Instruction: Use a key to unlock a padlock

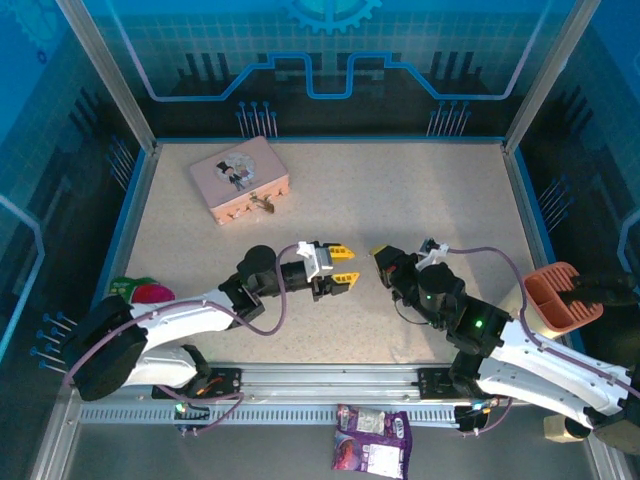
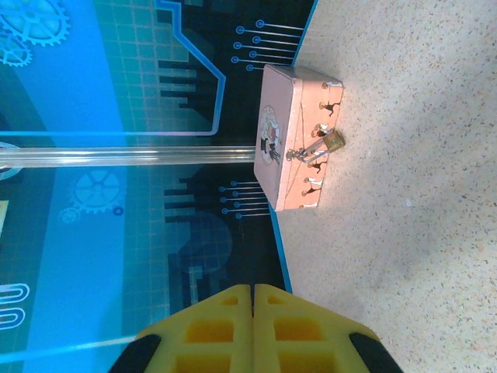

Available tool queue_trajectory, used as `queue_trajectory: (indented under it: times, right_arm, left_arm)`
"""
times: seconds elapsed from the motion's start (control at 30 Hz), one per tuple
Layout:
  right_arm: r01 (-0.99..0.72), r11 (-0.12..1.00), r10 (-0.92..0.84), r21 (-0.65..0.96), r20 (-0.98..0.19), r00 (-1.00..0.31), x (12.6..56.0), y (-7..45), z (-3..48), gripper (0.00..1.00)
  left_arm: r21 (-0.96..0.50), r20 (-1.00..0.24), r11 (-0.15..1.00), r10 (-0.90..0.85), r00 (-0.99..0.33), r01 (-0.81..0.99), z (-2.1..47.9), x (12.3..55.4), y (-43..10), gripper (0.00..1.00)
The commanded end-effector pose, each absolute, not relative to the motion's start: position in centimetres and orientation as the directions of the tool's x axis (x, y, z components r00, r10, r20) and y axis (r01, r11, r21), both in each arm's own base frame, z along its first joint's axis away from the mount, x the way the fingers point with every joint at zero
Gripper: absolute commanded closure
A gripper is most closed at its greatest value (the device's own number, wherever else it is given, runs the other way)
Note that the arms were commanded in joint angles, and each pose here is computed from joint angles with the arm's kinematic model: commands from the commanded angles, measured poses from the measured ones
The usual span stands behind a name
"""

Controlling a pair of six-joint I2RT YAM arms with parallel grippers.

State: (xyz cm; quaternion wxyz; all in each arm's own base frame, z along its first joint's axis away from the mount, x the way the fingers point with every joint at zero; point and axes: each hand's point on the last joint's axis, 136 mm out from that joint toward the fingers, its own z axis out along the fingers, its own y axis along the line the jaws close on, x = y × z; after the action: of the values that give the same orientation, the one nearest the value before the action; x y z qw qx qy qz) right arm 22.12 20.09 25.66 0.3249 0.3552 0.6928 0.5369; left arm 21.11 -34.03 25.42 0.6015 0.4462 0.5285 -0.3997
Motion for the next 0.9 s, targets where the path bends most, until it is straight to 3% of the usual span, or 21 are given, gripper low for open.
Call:
queue_trajectory:
  times: [0.0,0.53,0.87]
  right_arm:
    - [0.137,0.133,0.86,0.982,-0.045,-0.508,22.0,19.5,26.2,1.0]
    - [0.126,0.134,0.851,0.983,-0.049,-0.522,21.7,20.0,26.2,1.0]
    - [0.127,0.141,0.858,0.982,-0.058,-0.511,21.8,20.0,26.0,1.0]
  left_arm:
    - [0.162,-0.981,0.297,-0.058,0.187,0.941,27.6,21.4,-34.5,0.57]
    - [0.167,-0.982,0.302,-0.038,0.187,0.939,26.9,22.4,-35.3,0.76]
    - [0.167,-0.983,0.314,-0.024,0.184,0.935,26.2,22.4,-35.0,0.79]
